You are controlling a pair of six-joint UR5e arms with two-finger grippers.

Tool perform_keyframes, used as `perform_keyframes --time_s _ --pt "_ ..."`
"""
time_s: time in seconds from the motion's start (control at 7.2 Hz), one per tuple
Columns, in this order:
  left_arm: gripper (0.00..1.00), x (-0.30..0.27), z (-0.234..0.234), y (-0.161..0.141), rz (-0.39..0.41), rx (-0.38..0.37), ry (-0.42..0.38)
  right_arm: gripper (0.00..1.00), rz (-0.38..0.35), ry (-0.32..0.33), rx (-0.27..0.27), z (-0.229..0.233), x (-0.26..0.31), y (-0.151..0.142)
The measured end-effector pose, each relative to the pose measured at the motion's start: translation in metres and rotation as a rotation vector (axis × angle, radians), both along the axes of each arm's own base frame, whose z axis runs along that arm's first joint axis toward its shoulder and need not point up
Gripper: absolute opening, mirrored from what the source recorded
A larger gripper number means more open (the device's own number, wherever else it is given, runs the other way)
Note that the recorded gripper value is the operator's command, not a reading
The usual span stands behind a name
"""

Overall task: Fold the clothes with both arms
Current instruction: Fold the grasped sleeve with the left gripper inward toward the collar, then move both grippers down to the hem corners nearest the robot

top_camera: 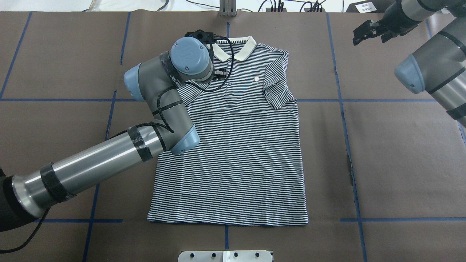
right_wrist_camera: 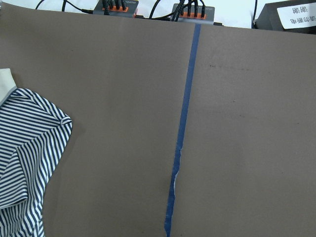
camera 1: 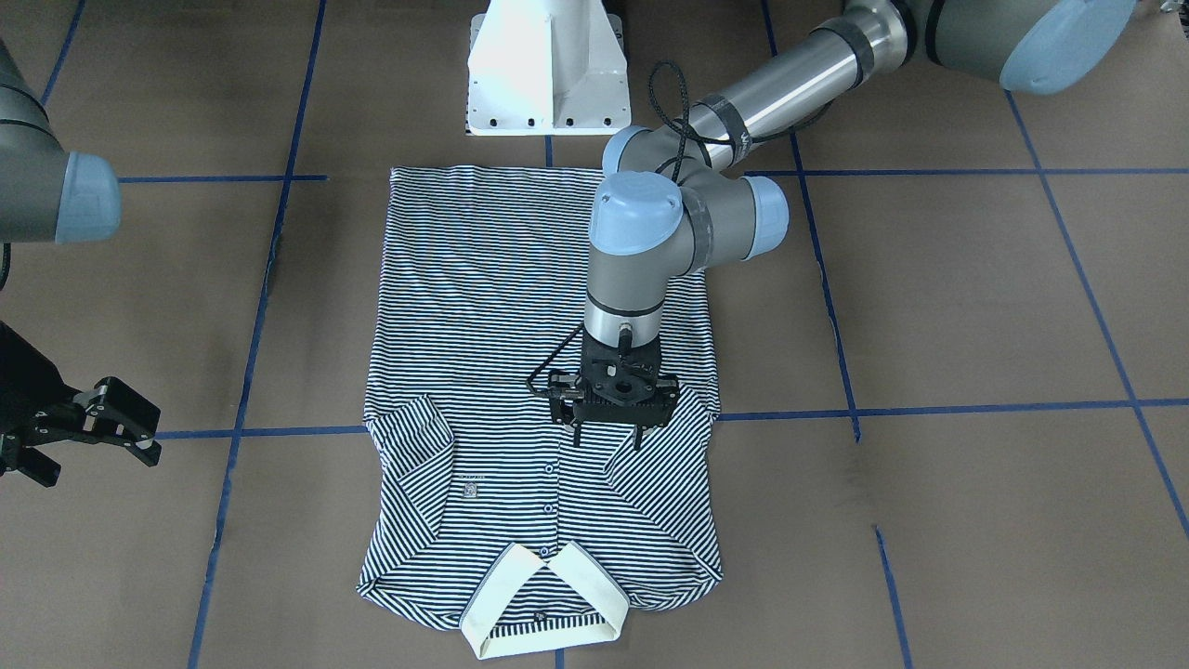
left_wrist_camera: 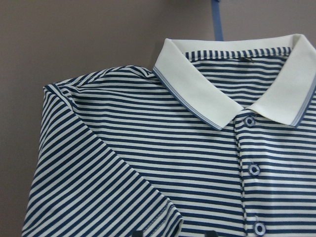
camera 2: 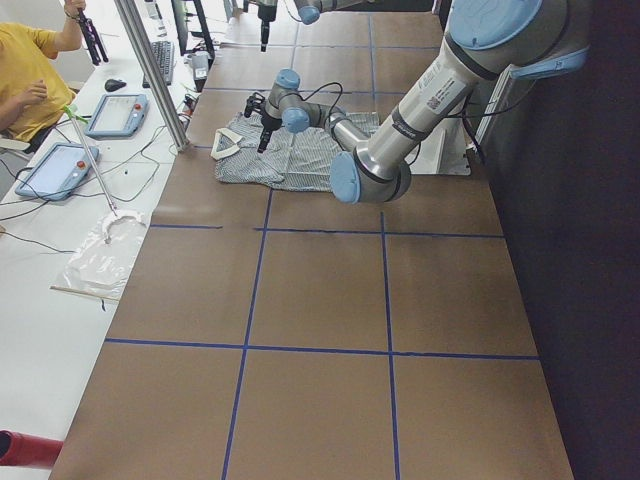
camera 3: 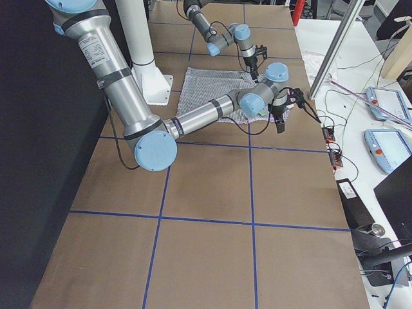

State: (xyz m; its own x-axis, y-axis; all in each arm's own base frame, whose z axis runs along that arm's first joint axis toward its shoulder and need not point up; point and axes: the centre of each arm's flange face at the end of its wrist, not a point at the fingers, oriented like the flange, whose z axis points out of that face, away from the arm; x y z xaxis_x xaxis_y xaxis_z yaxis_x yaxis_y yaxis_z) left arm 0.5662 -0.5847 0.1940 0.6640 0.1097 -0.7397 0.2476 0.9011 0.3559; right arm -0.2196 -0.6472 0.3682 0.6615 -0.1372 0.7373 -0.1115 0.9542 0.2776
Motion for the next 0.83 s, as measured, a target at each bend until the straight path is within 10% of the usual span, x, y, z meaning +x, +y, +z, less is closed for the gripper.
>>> perform_keyframes --time_s 0.42,0.83 --pt "1.0 -0.071 0.021 0.063 0.082 0.068 0.074 1.0 0.037 -0.121 -0.05 -0.067 -0.06 0.062" --pt "1.0 -0.096 0.027 0.141 0.169 0.088 0.134 1.0 0.062 -0.187 -0.129 -0.099 -0.163 0.204"
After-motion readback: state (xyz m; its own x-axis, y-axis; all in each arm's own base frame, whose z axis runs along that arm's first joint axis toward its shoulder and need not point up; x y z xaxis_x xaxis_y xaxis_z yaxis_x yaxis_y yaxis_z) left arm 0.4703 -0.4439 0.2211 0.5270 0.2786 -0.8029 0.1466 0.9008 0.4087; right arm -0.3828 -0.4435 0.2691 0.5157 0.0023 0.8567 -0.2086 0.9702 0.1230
